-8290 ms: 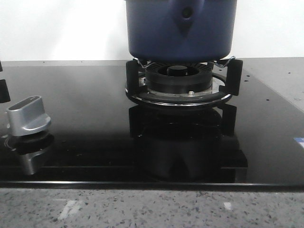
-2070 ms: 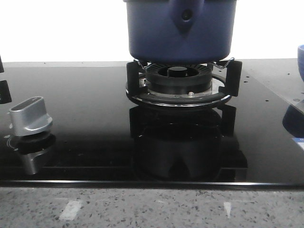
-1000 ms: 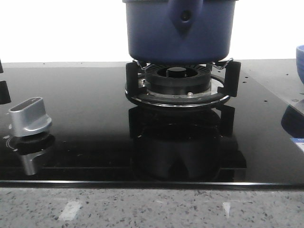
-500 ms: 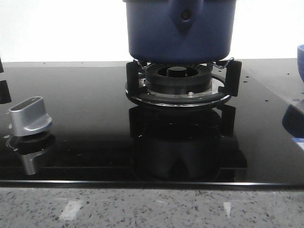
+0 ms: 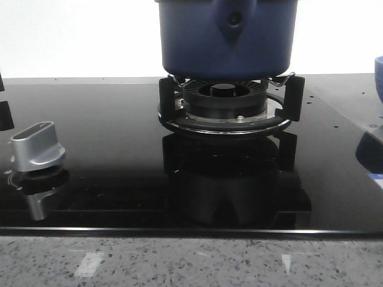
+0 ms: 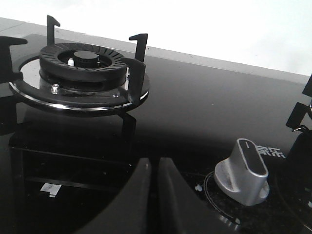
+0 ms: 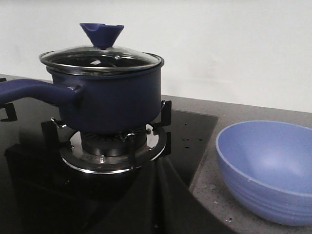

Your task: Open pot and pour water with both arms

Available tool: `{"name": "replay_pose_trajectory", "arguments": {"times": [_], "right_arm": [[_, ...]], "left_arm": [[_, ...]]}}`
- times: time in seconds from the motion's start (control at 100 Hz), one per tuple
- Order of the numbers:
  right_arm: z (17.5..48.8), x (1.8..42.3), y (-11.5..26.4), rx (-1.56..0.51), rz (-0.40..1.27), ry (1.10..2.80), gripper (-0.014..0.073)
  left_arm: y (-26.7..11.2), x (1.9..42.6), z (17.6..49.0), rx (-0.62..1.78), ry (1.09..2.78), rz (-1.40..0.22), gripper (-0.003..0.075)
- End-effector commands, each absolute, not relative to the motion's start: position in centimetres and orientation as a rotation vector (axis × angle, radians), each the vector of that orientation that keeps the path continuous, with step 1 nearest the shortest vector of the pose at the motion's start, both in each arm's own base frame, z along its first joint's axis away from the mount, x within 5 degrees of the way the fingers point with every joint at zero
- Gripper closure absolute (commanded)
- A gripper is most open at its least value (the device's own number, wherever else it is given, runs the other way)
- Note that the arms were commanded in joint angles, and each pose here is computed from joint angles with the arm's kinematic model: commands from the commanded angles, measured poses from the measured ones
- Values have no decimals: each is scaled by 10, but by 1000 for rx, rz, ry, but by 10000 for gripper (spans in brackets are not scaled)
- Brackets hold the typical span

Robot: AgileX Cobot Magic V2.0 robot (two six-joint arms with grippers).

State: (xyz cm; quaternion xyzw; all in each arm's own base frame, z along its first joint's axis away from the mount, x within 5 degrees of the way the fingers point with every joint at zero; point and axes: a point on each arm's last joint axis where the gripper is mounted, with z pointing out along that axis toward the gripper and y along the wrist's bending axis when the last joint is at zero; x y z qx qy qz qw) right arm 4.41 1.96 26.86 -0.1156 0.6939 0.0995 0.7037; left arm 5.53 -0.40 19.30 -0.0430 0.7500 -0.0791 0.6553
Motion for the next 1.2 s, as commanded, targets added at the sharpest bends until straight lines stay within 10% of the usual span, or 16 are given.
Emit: {"name": "replay_pose_trajectory", "arguments": {"times": [0.0, 0.47, 1.19], "right_arm": [[283, 44, 17, -228, 195, 1467, 662], [206, 61, 5, 10, 146, 1469, 662], [195, 56, 0, 27, 36, 1567, 662]], "left_arm": [[-4, 55, 190, -93, 1634, -189, 741], [-4, 55, 190, -93, 1634, -189, 741], [-4, 55, 190, -93, 1636, -189, 741]]}}
